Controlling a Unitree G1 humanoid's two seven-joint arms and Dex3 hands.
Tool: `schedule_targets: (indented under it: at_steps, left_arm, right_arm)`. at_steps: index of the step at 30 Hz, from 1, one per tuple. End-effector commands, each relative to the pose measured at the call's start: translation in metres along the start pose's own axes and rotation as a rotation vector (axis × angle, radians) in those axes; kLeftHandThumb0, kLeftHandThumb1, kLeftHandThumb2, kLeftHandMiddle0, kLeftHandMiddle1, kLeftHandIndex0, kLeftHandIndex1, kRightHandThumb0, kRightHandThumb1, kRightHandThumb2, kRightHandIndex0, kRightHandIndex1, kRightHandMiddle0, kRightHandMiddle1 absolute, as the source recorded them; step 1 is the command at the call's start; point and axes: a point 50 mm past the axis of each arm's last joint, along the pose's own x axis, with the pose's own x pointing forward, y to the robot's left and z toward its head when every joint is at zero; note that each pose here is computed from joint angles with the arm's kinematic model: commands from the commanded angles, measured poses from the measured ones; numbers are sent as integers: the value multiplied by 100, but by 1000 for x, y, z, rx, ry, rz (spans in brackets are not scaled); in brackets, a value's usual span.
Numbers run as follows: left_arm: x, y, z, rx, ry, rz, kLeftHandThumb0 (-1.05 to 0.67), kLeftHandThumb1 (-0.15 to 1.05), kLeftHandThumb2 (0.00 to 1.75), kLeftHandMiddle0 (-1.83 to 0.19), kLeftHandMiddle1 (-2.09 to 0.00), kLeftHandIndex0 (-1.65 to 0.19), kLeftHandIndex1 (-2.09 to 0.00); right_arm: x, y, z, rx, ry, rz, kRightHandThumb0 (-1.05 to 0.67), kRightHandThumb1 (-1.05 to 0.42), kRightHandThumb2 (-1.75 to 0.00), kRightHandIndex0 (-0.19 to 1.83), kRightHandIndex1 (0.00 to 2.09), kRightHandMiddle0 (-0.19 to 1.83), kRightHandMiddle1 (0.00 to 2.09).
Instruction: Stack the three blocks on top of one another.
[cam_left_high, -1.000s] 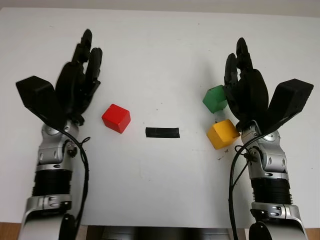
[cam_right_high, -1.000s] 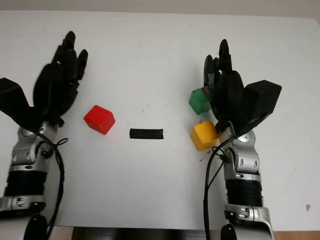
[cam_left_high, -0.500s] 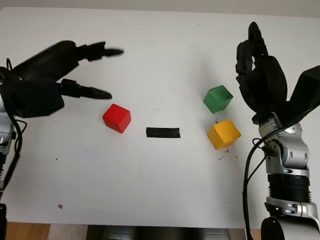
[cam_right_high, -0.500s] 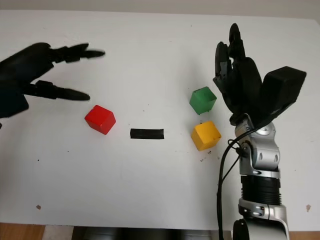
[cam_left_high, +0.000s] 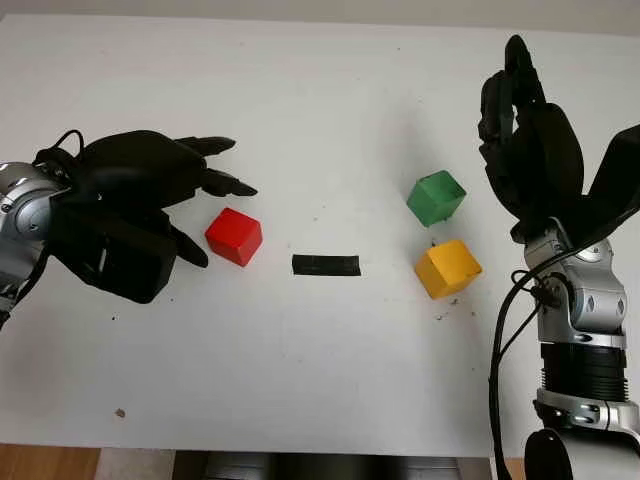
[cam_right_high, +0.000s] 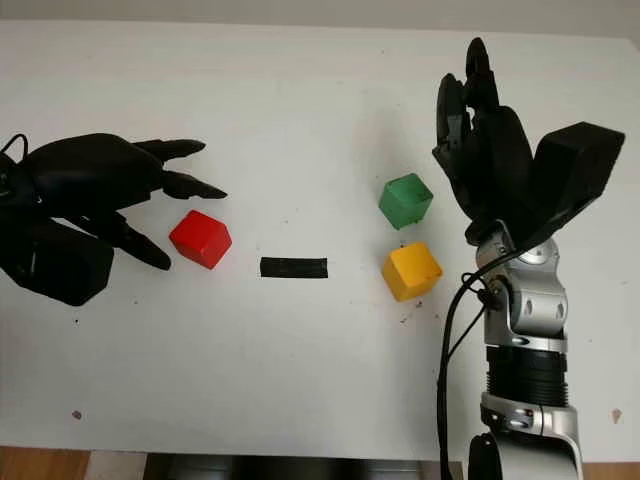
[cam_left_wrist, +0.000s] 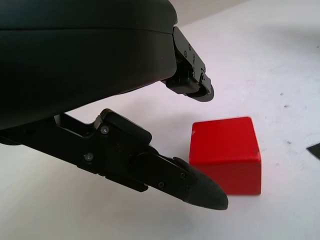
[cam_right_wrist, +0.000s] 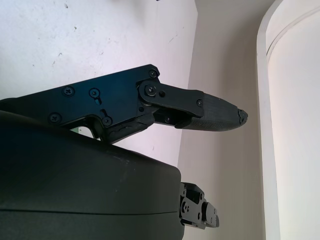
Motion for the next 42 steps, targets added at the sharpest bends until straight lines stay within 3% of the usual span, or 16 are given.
schedule_targets:
  at_steps: [1,11,12,13,14,16,20,25,30,35,42]
  left_arm:
    - [1,-7,3,-2,-17,1,-77,92,6,3,-5,-42,-8]
    - [7,-18,6,5,-71,93,-71,96,6,3,-6,-47,-13]
    - [7,-19,7,15,-73,98,-69,97,6,3,-6,-43,-26]
    - [7,-19,7,28,-76,104,-66,98,6,2,-5,-23,-73]
    - [7,-20,8,45,-79,108,-65,98,6,2,-6,-14,-94]
    - [7,-21,8,66,-84,113,-63,98,5,0,-6,-8,-118]
    - [7,-25,8,69,-98,122,-60,97,5,-2,-6,-6,-141]
    - [7,-29,7,100,-99,130,-59,97,5,-6,-7,-8,-152]
    - [7,-30,7,138,-77,113,-59,96,5,-8,-7,-9,-147]
    - [8,-33,8,151,-98,124,-60,99,6,-10,-7,-11,-146]
    - [9,-36,8,96,-127,153,-45,104,7,-15,-8,-19,-159]
  right_arm:
    - [1,1,4,-8,-20,1,-75,-105,-58,-19,0,-19,0]
    - [1,1,4,8,-23,4,-72,-105,-59,-19,0,-19,0]
    - [1,1,4,8,-23,2,-73,-105,-59,-19,0,-19,0]
    - [1,1,4,5,-23,1,-73,-105,-59,-19,0,-19,0]
    - [2,1,5,3,-24,0,-73,-105,-59,-19,0,-19,0]
    - [2,1,5,2,-23,-2,-73,-105,-59,-19,0,-19,0]
    - [2,1,5,2,-27,5,-74,-105,-59,-19,0,-19,0]
    - [3,1,6,-1,-28,8,-74,-105,-59,-19,0,-19,0]
    - [3,1,6,-7,-27,3,-74,-105,-59,-19,0,-19,0]
    - [4,1,6,-4,-31,6,-74,-105,-59,-19,0,-19,0]
    - [3,1,5,6,-26,10,-74,-105,-58,-19,0,-19,0]
